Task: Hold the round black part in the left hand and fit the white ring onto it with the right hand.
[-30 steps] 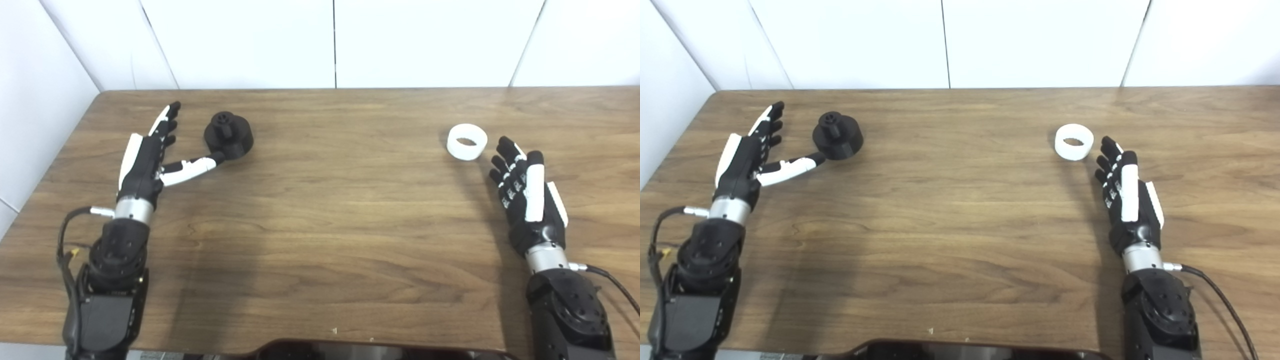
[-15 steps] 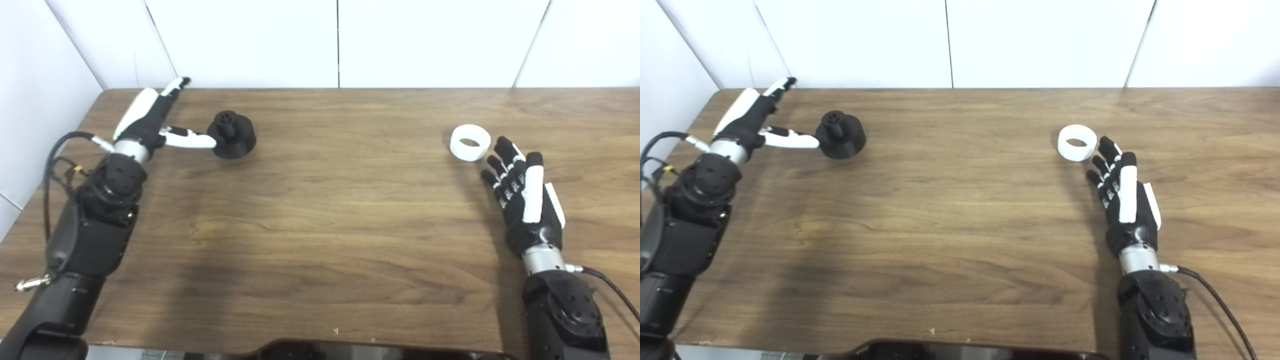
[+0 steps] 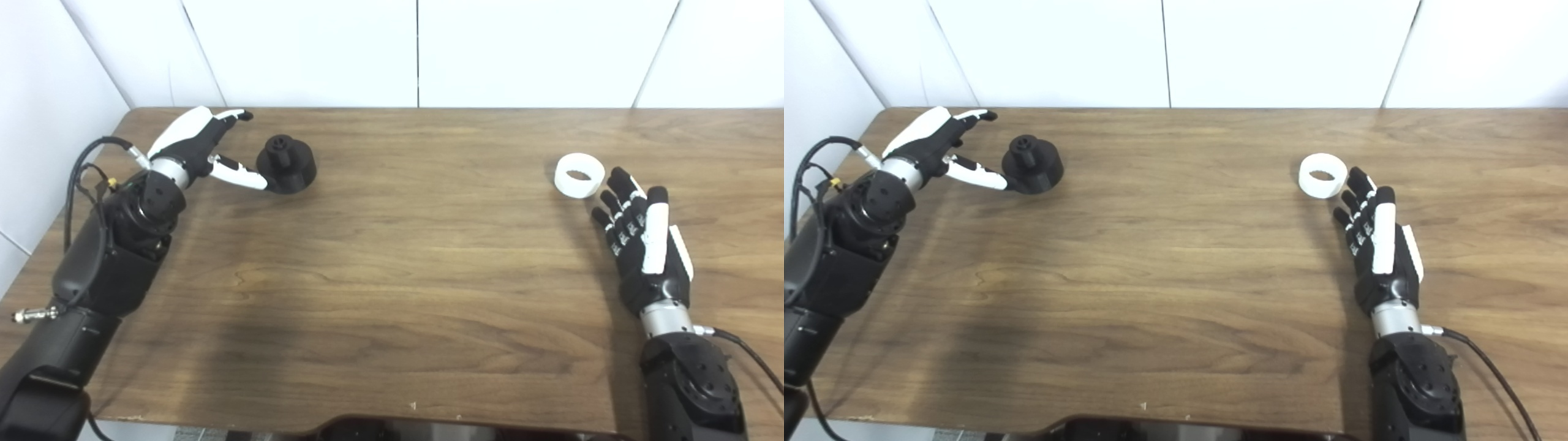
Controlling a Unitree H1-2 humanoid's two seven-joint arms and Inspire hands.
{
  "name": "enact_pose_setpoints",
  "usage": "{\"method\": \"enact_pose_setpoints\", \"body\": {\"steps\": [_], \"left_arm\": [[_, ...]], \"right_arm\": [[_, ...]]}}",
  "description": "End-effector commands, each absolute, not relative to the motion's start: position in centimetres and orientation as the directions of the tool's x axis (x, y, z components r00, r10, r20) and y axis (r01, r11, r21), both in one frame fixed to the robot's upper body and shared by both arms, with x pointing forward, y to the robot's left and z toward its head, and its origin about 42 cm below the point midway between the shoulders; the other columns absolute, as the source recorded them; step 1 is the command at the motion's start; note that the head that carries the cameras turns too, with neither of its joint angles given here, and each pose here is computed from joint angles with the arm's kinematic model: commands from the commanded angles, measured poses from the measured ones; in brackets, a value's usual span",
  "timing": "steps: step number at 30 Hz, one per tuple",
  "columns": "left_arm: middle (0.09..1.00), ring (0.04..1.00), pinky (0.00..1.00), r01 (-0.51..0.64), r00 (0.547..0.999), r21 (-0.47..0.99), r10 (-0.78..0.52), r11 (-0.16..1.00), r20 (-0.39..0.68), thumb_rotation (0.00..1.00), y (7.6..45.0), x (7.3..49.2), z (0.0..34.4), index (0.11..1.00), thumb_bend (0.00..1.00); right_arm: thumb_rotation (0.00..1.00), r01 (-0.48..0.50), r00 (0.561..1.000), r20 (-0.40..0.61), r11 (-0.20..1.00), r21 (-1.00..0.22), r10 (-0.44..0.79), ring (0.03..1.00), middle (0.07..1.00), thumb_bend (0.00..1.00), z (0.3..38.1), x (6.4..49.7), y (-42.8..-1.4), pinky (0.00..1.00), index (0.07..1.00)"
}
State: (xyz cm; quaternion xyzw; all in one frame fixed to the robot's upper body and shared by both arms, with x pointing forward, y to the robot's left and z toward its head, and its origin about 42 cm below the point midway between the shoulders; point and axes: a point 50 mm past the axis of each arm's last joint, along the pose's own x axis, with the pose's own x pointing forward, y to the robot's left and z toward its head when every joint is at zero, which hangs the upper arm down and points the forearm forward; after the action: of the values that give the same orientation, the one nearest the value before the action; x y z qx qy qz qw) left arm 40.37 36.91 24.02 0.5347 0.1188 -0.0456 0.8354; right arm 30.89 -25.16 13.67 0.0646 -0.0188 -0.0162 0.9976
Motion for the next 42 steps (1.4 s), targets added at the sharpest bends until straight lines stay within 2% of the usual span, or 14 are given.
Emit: {"method": "enact_pose_setpoints", "body": {"steps": [1,8,23,31,36,42], "left_arm": [[0.986,1.000,0.88,0.146,0.980,0.919,0.073,0.367,-0.185,0.30,37.8,41.4,27.3,0.900,1.00],[0.982,1.000,0.88,0.145,0.979,0.919,0.081,0.368,-0.187,0.32,37.9,41.4,27.1,0.889,1.00],[0.981,1.000,0.87,0.127,0.980,0.921,0.097,0.369,-0.174,0.30,37.8,42.2,26.6,0.896,1.00],[0.935,0.963,0.81,0.109,0.978,0.919,0.125,0.378,-0.168,0.27,38.3,43.2,25.9,0.903,1.00],[0.968,0.997,0.87,0.115,0.977,0.920,0.127,0.373,-0.174,0.25,38.2,43.6,25.6,0.896,1.00],[0.968,1.000,0.88,0.118,0.976,0.923,0.126,0.367,-0.175,0.25,37.9,44.1,25.6,0.886,0.99]], "right_arm": [[1.00,0.006,0.993,0.120,0.991,0.132,-0.022,0.967,0.961,0.65,15.4,31.5,-25.1,0.93,0.923],[1.00,0.008,0.992,0.124,0.991,0.136,-0.025,0.967,0.957,0.66,15.4,31.4,-25.2,0.92,0.918],[1.00,0.014,0.990,0.135,0.993,0.116,-0.030,0.957,0.948,0.65,15.7,31.2,-25.5,0.91,0.910],[1.00,0.007,0.988,0.150,0.993,0.116,-0.025,0.958,0.952,0.65,16.2,30.8,-25.9,0.91,0.916],[1.00,0.009,0.988,0.150,0.993,0.114,-0.027,0.964,0.959,0.66,16.3,30.6,-26.2,0.92,0.921],[1.00,0.007,0.989,0.149,0.993,0.117,-0.025,0.961,0.954,0.66,16.3,30.5,-26.1,0.92,0.918]]}}
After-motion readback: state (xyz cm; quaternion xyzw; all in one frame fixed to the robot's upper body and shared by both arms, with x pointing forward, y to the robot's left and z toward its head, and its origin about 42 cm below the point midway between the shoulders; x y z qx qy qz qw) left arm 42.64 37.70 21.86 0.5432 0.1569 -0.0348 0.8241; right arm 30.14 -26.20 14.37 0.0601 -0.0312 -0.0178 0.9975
